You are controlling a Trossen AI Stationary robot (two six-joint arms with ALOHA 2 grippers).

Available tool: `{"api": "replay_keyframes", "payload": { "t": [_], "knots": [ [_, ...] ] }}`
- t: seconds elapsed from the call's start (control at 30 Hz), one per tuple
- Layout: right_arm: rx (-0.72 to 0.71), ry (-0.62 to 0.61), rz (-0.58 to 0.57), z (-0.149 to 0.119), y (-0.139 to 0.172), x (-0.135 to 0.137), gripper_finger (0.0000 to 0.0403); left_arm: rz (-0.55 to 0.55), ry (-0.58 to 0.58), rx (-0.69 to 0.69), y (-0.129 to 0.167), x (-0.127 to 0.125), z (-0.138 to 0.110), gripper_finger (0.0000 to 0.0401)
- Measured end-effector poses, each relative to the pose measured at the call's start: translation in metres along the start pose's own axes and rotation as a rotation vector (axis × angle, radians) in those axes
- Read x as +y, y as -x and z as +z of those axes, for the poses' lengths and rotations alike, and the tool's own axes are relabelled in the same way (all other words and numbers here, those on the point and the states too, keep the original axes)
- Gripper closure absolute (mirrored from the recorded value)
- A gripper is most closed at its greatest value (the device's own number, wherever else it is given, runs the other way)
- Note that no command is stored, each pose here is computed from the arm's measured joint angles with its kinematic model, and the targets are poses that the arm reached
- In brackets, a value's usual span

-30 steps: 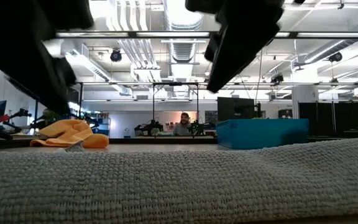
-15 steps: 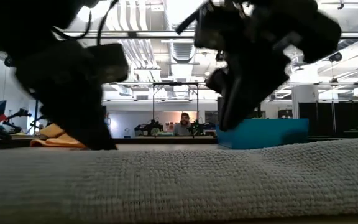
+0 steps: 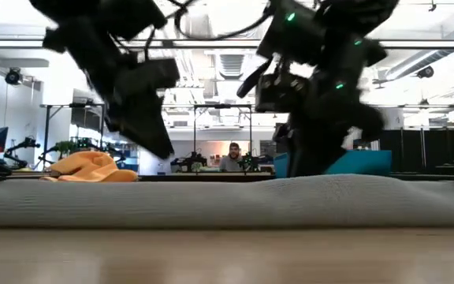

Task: Roll microfiber towels into tight, uniform cylinder then place into a basket
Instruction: Roll the gray towel

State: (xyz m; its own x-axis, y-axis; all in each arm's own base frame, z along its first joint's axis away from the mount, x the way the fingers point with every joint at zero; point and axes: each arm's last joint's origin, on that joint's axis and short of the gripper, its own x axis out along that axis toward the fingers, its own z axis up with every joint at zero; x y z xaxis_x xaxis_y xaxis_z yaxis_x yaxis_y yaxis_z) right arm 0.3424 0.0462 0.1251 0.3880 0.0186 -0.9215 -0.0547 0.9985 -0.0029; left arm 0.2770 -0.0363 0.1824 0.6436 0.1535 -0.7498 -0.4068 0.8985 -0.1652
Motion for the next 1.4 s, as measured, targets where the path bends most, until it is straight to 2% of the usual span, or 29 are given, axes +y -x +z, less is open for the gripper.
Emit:
{"api": "replay_keyframes", "payload": {
  "t": [0.13, 0.3, 0.5, 0.6, 0.7, 0.9, 1.07, 1.17, 1.27, 1.4],
  "knots": [
    [0.036, 0.033, -0.072, 0.017, 0.012, -0.016, 0.033, -0.067, 0.022, -0.098, 0.038, 0.003, 0.014, 0.0261],
    [-0.004, 0.114, -0.077, 0.053, 0.045, -0.016, 0.033, -0.173, 0.052, -0.185, 0.071, -0.005, 0.016, 0.0261],
    [-0.052, 0.175, -0.041, 0.078, 0.077, 0.018, 0.033, -0.286, 0.031, -0.164, 0.081, -0.034, -0.001, 0.0261],
    [-0.087, 0.167, -0.006, 0.081, 0.081, 0.045, 0.033, -0.241, 0.023, -0.127, 0.07, -0.043, -0.013, 0.0261],
    [-0.145, 0.126, 0.032, 0.084, 0.072, 0.069, 0.033, -0.162, 0.032, -0.092, 0.047, -0.043, -0.017, 0.0261],
    [-0.149, 0.079, 0.067, 0.085, 0.027, 0.099, 0.033, -0.046, -0.02, -0.033, -0.011, -0.034, -0.022, 0.0261],
    [-0.105, 0.094, 0.091, 0.088, -0.011, 0.114, 0.033, -0.061, -0.046, 0.115, -0.05, -0.022, -0.031, 0.0261],
    [-0.082, 0.086, 0.091, 0.092, -0.024, 0.119, 0.033, -0.066, -0.064, 0.172, -0.062, -0.018, -0.038, 0.0261],
    [-0.074, 0.045, 0.115, 0.1, -0.019, 0.126, 0.033, -0.06, -0.074, 0.185, -0.065, -0.017, -0.04, 0.0261],
    [-0.077, 0.049, 0.256, 0.107, -0.003, 0.147, 0.033, -0.075, -0.07, 0.173, -0.06, -0.015, -0.034, 0.0261]
  ]
}}
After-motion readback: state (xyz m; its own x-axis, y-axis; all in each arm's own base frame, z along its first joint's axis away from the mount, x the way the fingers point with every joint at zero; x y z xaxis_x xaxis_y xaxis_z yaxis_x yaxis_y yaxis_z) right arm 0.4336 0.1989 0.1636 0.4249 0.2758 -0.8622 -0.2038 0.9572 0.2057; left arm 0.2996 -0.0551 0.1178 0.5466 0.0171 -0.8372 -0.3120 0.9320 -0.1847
